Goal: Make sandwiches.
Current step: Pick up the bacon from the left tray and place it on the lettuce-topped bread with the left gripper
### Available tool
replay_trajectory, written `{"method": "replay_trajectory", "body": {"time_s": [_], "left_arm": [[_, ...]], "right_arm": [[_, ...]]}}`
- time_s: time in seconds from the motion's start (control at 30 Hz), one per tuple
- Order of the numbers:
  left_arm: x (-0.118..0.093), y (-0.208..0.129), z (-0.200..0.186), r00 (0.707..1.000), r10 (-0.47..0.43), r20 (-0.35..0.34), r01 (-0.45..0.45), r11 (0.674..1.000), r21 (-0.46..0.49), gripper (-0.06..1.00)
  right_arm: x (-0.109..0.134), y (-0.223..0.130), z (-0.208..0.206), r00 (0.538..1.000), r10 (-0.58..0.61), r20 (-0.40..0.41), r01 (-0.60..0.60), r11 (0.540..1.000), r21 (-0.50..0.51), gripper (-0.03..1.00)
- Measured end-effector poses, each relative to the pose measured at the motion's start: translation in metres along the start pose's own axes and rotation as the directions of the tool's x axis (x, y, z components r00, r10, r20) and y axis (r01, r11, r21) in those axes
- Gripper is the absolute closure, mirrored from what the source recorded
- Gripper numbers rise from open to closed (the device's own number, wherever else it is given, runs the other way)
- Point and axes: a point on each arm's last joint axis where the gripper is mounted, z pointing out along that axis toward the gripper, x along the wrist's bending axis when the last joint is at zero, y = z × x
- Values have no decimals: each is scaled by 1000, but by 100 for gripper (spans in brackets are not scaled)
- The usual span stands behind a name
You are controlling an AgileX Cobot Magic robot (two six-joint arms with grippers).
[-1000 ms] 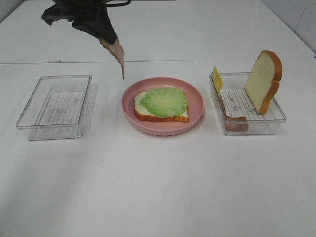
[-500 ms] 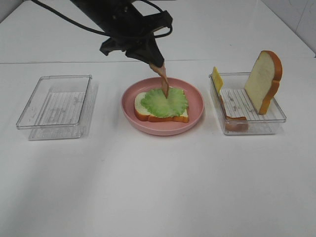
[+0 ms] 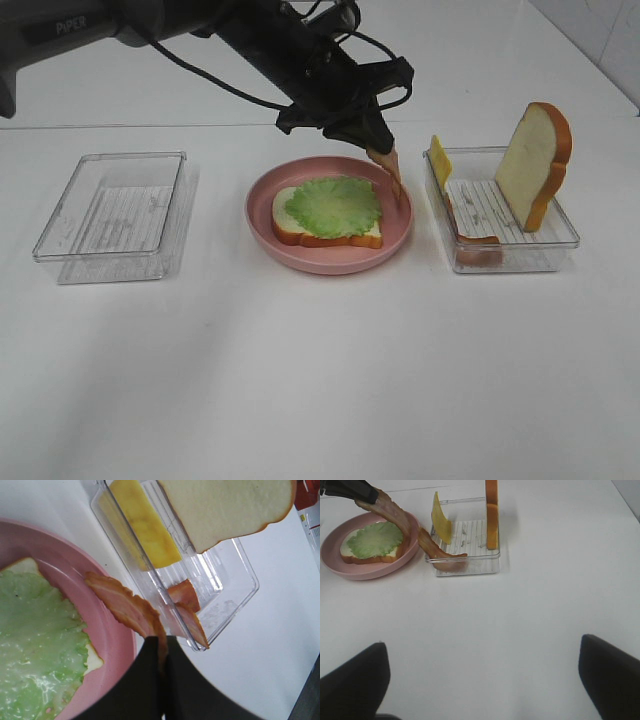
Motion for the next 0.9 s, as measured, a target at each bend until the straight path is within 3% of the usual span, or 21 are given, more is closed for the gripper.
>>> {"method": "replay_trajectory", "body": {"time_s": [0.27,0.57,0.9], "left_arm": [[18,-6,5,998,24,-64,-19,997,75,94],[49,-5,-9,974,89,-210,-62,989,133,94],[57,-7,-11,944,150,-293,-102,980,174,94]], "right_arm": [[0,0,0,1000,0,0,0,1000,0,1],[0,0,0,1000,1,-3,-1,1000,0,1],[0,0,0,1000,2,-4,-2,1000,0,1]]}}
